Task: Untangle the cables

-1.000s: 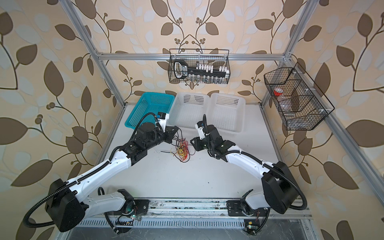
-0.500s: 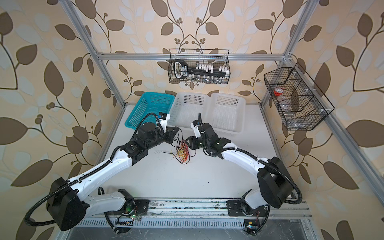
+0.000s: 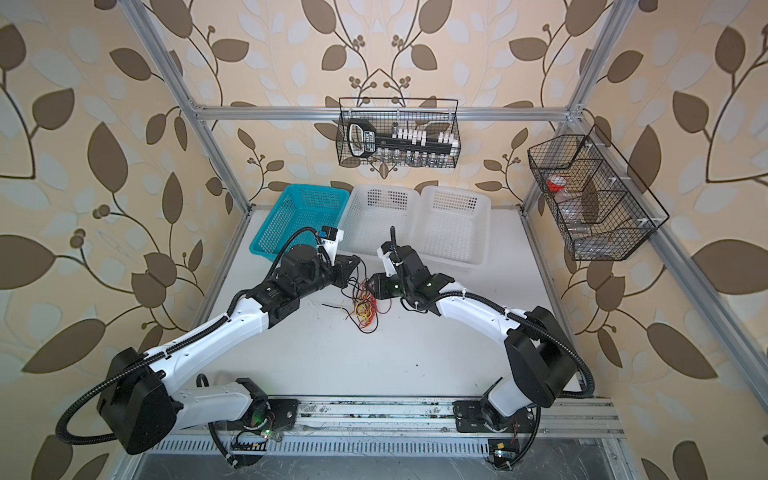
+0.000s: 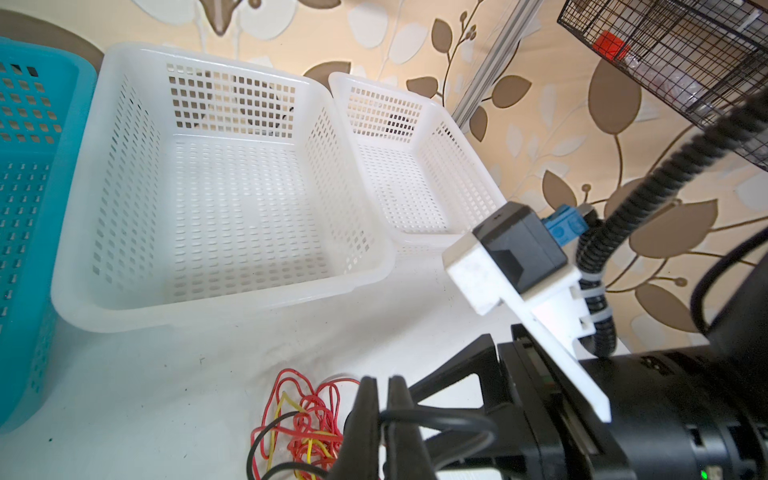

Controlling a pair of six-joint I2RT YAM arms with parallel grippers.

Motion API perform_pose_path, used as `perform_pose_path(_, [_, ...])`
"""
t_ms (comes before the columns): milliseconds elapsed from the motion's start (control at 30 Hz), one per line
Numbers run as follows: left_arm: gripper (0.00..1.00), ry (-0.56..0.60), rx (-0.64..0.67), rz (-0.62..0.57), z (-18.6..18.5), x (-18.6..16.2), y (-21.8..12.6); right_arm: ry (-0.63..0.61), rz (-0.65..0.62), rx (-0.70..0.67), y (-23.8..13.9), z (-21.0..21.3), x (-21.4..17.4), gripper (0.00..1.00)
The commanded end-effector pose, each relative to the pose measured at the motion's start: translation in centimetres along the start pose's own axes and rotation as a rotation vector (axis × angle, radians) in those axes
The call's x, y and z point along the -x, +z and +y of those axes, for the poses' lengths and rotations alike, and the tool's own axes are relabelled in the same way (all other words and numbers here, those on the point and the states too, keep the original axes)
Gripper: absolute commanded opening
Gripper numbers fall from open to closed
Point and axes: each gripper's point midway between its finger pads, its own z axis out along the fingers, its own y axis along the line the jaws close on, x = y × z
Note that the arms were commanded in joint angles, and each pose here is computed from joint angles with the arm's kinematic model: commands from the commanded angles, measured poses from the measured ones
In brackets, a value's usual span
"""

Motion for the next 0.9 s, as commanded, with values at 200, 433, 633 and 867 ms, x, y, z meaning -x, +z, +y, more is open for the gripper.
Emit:
perform_pose_path(200, [0.00,0.016,-0.015,-0.074,-0.5,1.9,0.0,0.049,0.098,0.022,0.8,0.3,-2.9,0.25])
perform_pose_path(433, [0.00,0.016,-0.016,-0.073,-0.5,2.0,0.3,0.058,0.131,0.027,1.3,-0.1,-4.2,0.07])
perform_pose_path(633, [0.00,0.021,-0.002,-0.076,-0.4,2.3,0.0,0.053,0.140,-0.034,2.0,-2.0,-4.8,0.00])
perform_pose_path(867, [0.00,0.066,0.103,-0.138,0.0,5.6,-3.1,0.085,0.113,-0.177,1.2,-7.6,-4.7,0.00])
